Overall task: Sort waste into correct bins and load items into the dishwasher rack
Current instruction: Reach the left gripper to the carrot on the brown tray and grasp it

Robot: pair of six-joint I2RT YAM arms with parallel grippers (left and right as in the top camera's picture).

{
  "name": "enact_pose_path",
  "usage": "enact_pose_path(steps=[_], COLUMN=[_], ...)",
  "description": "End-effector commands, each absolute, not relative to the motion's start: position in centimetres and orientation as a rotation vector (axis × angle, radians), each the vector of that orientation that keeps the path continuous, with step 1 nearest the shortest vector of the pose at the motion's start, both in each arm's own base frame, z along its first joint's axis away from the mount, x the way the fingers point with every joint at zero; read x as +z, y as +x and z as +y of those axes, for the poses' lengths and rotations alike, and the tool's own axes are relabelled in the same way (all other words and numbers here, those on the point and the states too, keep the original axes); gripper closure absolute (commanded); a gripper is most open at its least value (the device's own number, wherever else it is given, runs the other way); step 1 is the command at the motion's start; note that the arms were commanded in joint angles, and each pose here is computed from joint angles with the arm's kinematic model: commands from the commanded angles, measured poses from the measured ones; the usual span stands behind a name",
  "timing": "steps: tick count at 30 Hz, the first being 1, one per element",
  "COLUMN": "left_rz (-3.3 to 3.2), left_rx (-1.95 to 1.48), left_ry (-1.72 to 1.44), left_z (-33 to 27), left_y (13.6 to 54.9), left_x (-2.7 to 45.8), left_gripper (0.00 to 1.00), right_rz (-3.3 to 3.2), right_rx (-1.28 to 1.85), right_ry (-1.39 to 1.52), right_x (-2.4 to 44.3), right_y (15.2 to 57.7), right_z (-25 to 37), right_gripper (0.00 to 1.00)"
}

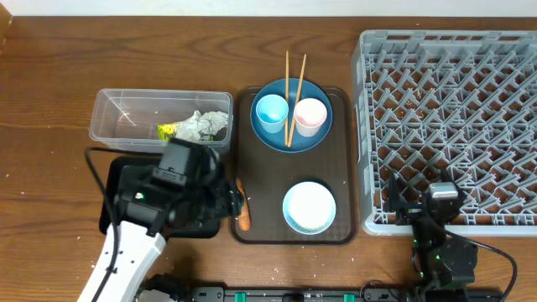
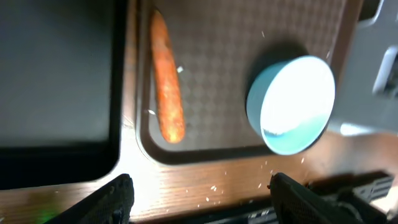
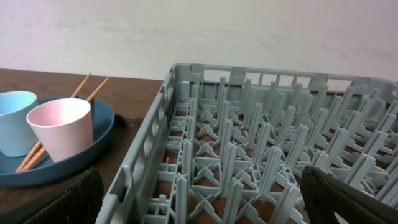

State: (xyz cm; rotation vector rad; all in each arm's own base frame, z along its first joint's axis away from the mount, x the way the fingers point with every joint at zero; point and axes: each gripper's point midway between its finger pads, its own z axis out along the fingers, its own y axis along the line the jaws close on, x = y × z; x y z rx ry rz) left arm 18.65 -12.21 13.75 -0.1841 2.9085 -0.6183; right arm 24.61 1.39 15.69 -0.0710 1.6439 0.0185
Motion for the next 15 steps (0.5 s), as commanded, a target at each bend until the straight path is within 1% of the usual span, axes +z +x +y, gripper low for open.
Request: enact_pose_path(steps=[1, 4, 15], left_rz=[2.938, 2.923, 2.902], left_rx=[-0.505, -0.395, -0.437], left_ry=[-0.209, -0.273, -0.261], left_z=[-11.8, -11.2, -14.1], left_y=[18.0, 18.1, 17.8], left_x=[12.6, 11.9, 9.9], left_gripper=[0.27, 0.27, 0.25], right_rz=[1.644, 1.644, 1.644], right_rx=[0.008, 0.008, 0.008], right_ry=[-0.062, -0.061, -0.061], right_x=[15.7, 15.7, 15.7], right_y=[24.6, 24.6, 24.6], right_z=[1.1, 1.1, 1.1], right_gripper=[0.01, 0.01, 0.01])
